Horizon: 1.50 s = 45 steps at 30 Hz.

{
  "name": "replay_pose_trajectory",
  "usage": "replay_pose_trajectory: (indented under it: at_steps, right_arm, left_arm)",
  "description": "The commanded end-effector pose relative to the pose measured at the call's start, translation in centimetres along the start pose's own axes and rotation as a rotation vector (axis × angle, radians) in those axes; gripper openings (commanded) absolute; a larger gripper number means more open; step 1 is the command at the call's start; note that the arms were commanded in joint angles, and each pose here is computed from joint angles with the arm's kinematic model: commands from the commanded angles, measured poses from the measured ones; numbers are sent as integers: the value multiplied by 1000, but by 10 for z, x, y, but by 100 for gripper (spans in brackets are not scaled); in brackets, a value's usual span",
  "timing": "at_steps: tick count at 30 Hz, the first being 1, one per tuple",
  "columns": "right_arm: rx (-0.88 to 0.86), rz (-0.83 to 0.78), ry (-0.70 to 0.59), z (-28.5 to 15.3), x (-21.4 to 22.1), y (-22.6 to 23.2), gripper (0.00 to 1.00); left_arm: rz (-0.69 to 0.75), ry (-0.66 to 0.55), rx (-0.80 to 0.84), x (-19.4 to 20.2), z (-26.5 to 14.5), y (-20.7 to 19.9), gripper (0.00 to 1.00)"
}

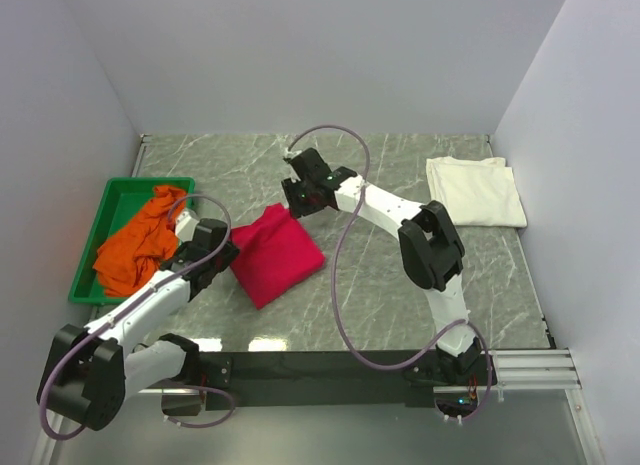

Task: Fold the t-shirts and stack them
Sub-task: Fold the tshirt

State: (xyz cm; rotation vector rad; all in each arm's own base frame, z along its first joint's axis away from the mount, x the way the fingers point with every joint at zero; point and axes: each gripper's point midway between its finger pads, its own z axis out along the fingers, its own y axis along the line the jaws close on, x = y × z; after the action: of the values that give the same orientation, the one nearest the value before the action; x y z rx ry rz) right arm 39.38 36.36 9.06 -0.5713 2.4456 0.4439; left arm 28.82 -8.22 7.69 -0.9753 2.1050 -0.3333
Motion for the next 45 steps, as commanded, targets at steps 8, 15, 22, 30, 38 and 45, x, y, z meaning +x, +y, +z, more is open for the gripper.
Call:
replay_pose_trajectory:
  at_steps: [8, 15, 22, 30, 38, 45]
  right_arm:
    - [-143, 19, -198, -92, -36, 23, 54]
    - [-476, 48, -49, -81, 24, 68, 43]
    - [-601, 160, 102, -49, 69, 79, 41]
    - [-628, 385, 238, -23, 118, 51, 40]
    - [-650, 489, 309, -26, 143, 38, 40]
    - [-720, 336, 72, -69, 50, 53, 39]
  left_arm:
    - [84, -66, 182, -40, -42, -48, 79]
    - [183, 80, 246, -6, -32, -52, 54]
    - [212, 84, 151, -12, 24, -63, 30]
    - [176, 193, 68, -5, 101, -61, 18]
    - [165, 215, 88, -7, 110, -65, 23]
    - [177, 97, 259, -52, 44, -109, 55]
